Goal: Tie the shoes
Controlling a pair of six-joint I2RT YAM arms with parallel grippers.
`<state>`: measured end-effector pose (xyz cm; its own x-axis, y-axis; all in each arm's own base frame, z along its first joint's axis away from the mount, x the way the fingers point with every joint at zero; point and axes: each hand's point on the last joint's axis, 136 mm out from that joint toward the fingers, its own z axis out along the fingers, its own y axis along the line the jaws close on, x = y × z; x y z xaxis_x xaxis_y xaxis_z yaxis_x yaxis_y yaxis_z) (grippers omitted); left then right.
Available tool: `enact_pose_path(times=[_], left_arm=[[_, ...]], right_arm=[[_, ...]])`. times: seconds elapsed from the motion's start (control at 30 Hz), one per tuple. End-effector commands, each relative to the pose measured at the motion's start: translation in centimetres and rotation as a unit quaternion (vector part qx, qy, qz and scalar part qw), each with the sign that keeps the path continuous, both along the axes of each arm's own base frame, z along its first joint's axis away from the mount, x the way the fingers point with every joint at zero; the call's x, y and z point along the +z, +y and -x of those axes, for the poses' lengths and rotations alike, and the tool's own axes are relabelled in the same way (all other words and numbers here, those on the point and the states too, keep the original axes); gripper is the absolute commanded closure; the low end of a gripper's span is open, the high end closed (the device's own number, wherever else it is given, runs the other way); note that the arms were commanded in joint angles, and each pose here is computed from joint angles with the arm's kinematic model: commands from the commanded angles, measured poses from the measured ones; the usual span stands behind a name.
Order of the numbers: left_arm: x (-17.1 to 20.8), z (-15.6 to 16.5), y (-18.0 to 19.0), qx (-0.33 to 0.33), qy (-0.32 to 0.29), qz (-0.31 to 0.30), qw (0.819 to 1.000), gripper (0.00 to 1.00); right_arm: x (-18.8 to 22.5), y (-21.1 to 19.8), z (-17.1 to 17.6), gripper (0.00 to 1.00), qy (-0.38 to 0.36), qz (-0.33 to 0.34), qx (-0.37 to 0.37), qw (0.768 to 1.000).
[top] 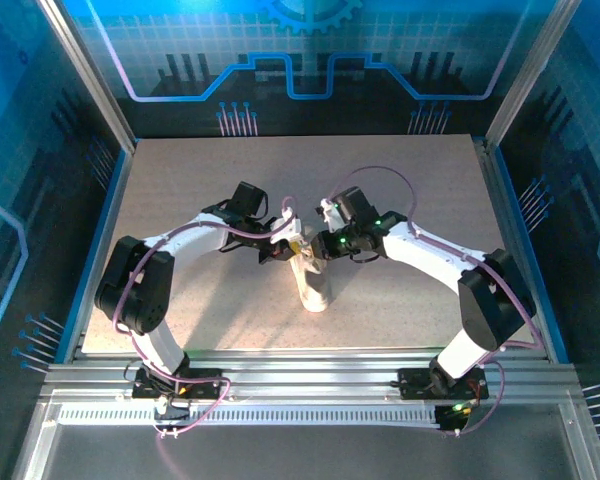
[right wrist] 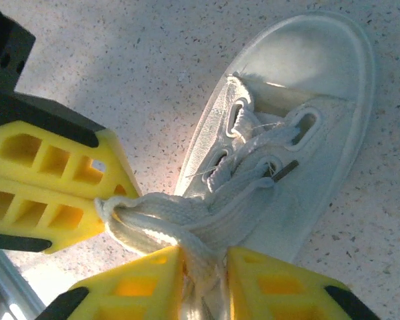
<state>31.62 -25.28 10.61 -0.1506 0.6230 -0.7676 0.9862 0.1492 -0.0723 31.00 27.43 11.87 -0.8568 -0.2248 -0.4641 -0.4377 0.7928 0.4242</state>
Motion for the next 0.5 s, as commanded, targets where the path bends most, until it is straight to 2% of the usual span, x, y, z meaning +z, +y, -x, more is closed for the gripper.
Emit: enact_pose_path(times=[0.0, 0.07, 0.27, 0.47], left_arm=[[0.4, 0.2, 0.0, -0.001, 0.015, -0.001, 1.0, 1.0], [0.4, 0.1, 0.0, 0.005, 0.02, -0.003, 1.0, 1.0], [0.3, 0.1, -0.1, 0.014, 0.034, -0.008, 0.999, 1.0], [0.2, 0.0, -0.4, 0.031, 0.053, -0.017, 0.998, 1.0]], right_arm=[[0.9, -0.1, 0.4, 0.61, 0.008, -0.015, 0.021, 1.0], [1.5, -0.6, 0.3, 0.56, 0.01, -0.021, 0.01, 1.0], [3.0, -2.0, 0.6, 0.53, 0.018, -0.031, -0.036, 0.999], [2.6, -1.4, 2.2, 0.51, 0.031, -0.031, -0.063, 0.997]])
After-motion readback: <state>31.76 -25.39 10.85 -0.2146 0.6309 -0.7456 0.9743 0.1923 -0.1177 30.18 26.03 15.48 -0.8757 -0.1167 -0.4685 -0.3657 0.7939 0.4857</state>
